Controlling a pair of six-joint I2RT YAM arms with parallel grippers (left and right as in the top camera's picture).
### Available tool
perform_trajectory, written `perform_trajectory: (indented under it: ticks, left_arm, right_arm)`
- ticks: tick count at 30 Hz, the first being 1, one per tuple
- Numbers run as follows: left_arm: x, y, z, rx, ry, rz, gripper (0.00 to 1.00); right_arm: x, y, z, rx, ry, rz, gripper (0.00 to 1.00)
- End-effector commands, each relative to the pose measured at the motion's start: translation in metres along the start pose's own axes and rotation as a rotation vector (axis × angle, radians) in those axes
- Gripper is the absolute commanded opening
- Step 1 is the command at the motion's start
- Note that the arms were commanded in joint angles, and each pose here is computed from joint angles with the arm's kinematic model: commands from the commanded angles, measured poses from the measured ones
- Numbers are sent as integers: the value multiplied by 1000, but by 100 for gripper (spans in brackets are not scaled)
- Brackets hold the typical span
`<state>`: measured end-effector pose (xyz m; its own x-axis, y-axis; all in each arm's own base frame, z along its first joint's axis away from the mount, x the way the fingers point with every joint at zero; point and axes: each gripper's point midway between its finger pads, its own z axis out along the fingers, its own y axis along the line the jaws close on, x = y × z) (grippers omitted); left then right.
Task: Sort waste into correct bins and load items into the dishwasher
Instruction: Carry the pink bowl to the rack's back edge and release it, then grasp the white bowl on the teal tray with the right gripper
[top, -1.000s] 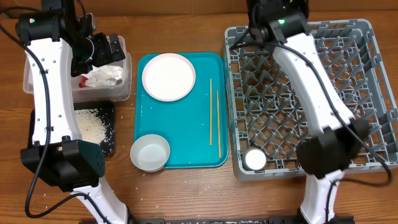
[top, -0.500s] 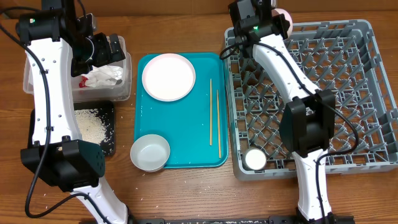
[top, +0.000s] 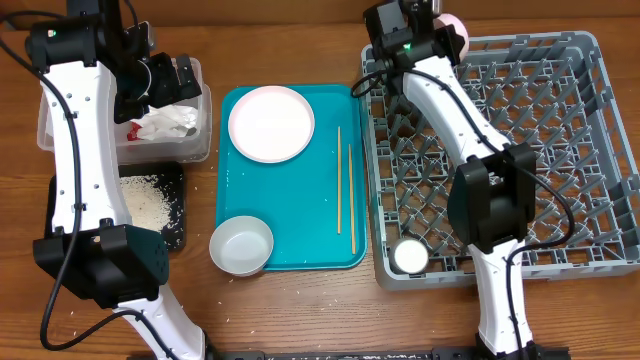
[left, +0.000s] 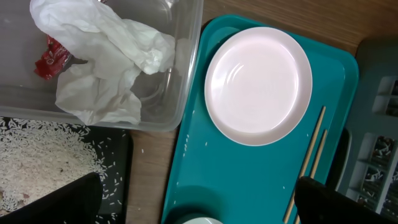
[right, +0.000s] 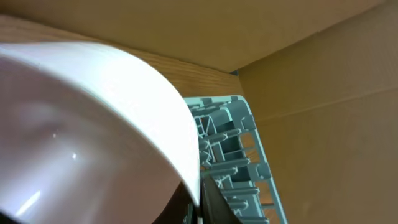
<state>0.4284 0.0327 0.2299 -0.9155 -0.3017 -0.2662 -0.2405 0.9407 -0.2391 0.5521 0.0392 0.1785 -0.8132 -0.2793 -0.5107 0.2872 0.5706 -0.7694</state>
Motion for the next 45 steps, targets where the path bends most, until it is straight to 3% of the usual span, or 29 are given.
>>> perform_trajectory:
  ticks: [1, 5, 9, 12, 16, 20, 25, 27, 29, 30, 34, 45]
  left_arm:
    - [-4, -2, -7, -1, -26, 7, 100]
    - [-4, -2, -7, -1, -26, 7, 100]
    - [-4, -2, -7, -1, -26, 7, 100]
    - [-4, -2, -7, -1, -26, 7, 100]
    - [-4, -2, -7, -1, -26, 6, 100]
    - [-4, -2, -7, -1, -26, 7, 100]
    - [-4, -2, -7, -1, -26, 7, 100]
    - [-4, -2, -7, -1, -26, 7, 100]
    - [-4, -2, -7, -1, -26, 7, 100]
    - [-4, -2, -7, -1, -26, 7, 100]
    - [-4, -2, -7, -1, -26, 7, 100]
    - [-4, -2, -7, -1, -26, 7, 100]
  right_arm:
    - [11, 19, -13, -24, 10, -94, 5]
    - [16, 28, -30, -38, 6, -161, 21]
    - [17, 35, -45, -50, -8, -200, 64]
    - [15, 35, -57, -75, -21, -208, 78]
    - [12, 36, -82, -245, -15, -201, 84]
    - [15, 41, -125, -569, 41, -145, 85]
    - [23, 70, -234, -1253, 111, -117, 97]
    - [31, 78, -280, -1526, 168, -128, 92]
    - [41, 86, -297, -1626, 220, -150, 79]
    - [48, 93, -302, -1635, 265, -151, 77]
    - [85, 125, -319, -1594, 429, -160, 66]
    - [184, 191, -362, -1396, 637, -198, 59]
